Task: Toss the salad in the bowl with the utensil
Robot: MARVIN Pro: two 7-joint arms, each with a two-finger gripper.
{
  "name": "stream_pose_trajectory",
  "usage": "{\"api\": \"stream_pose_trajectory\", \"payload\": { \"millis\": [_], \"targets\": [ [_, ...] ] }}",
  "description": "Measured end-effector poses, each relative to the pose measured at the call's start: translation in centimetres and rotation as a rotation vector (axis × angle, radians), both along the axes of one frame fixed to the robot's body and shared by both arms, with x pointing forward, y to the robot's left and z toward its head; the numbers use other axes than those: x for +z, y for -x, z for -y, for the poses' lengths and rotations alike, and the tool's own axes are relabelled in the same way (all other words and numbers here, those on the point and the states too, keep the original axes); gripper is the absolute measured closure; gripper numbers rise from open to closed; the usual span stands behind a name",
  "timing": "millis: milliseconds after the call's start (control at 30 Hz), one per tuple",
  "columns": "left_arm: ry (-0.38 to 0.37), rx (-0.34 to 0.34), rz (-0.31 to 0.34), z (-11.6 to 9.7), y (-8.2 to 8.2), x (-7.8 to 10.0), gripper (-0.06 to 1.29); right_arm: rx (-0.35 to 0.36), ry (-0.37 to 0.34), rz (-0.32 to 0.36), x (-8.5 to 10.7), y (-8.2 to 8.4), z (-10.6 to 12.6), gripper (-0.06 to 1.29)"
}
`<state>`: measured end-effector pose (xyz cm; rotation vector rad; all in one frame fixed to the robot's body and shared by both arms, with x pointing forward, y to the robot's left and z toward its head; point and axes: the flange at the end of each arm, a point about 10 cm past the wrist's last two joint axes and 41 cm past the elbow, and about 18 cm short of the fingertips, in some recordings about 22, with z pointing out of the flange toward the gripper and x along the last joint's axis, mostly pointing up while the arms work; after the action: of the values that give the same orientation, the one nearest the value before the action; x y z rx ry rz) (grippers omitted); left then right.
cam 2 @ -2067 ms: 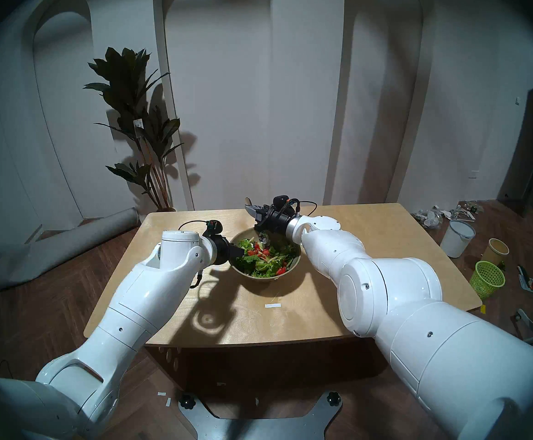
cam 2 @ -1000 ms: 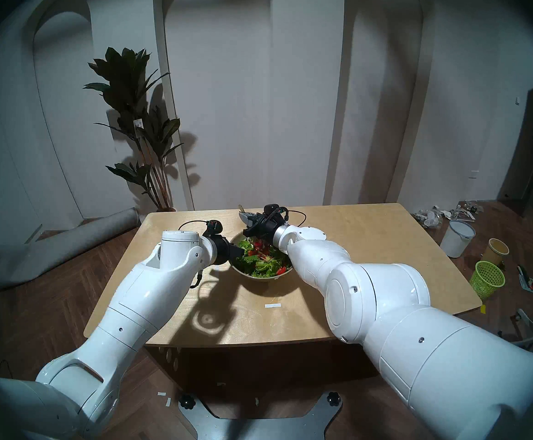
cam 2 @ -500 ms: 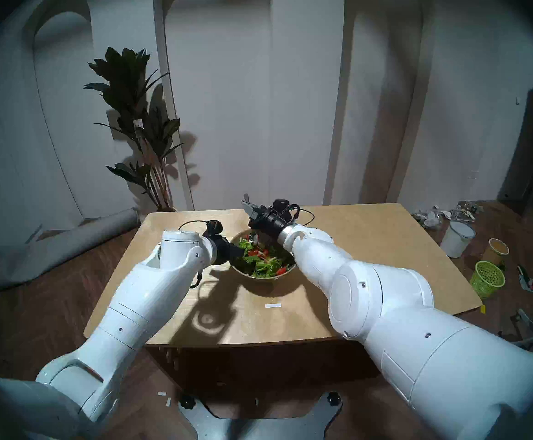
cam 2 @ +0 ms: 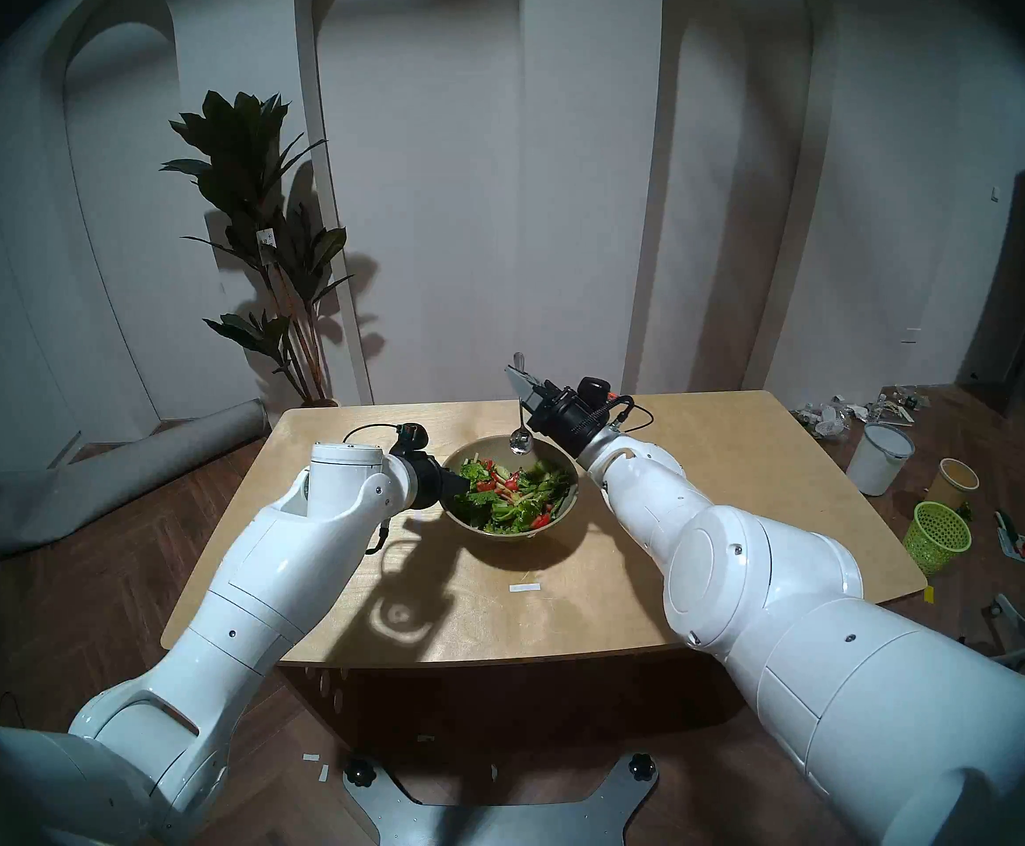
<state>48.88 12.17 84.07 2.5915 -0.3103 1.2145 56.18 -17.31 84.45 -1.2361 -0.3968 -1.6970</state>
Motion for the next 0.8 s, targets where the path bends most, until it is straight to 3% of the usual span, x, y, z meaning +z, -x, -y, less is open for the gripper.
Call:
{"api": "stream_pose_trajectory", "payload": {
  "millis": [333, 800],
  "targets": [
    [0.000, 0.000, 0.000, 0.0, 0.0, 0.0, 1.24, 0.042, -0.038, 0.053, -1.4, 2.0, 1.8, 1.26],
    [0.000, 0.000, 0.000, 0.0, 0.0, 0.0, 1.24, -0.082, -0.124, 0.115, -1.3, 2.6, 4.2, 1.26]
  ]
}}
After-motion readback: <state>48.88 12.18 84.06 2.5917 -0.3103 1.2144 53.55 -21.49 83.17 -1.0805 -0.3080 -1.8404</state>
